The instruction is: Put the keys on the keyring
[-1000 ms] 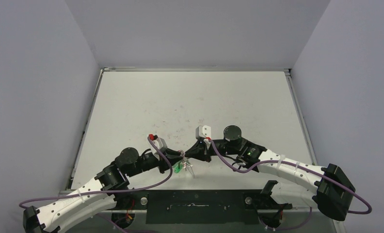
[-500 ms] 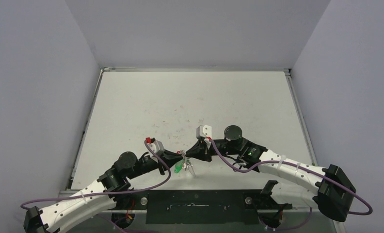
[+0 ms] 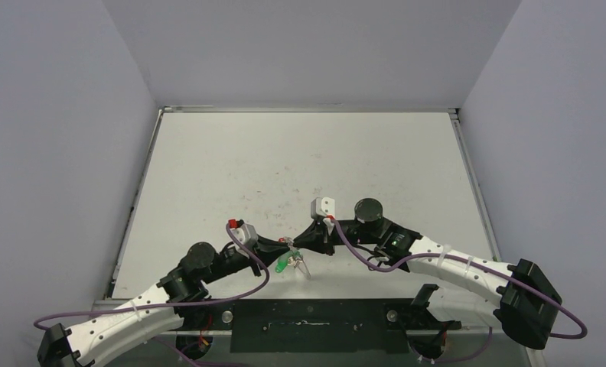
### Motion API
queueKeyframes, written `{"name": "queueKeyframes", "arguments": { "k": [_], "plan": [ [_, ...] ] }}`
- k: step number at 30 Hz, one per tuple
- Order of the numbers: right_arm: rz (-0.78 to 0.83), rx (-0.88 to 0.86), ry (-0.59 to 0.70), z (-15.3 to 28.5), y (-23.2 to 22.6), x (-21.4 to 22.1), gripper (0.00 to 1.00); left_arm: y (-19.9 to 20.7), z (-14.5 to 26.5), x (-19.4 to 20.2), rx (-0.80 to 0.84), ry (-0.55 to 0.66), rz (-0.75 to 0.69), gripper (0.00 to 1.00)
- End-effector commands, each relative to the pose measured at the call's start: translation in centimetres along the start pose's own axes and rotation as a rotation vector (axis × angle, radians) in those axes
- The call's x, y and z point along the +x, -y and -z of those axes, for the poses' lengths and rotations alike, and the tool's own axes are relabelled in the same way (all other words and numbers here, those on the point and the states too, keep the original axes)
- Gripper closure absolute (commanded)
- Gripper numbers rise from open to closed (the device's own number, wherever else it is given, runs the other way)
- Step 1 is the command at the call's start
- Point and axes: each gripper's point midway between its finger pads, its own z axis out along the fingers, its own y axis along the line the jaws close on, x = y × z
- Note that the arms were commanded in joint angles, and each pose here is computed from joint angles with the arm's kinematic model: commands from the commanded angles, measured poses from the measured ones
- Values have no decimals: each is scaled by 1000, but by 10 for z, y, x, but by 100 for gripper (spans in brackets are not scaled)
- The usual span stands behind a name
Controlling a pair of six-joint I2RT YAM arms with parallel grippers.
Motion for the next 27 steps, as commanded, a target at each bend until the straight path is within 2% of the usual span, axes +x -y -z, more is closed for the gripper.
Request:
{"name": "queueKeyframes", "arguments": {
  "k": [1, 23, 27],
  "plan": [
    [135, -21, 215, 5, -6, -66, 100, -9, 1, 24, -30, -59, -6, 100],
    [105, -46, 309, 8, -13, -83, 100, -15, 5, 43, -36, -36, -36, 100],
    [98, -50, 328, 8, -14, -87, 100, -14, 6, 45, -12, -18, -91, 85]
  ]
}}
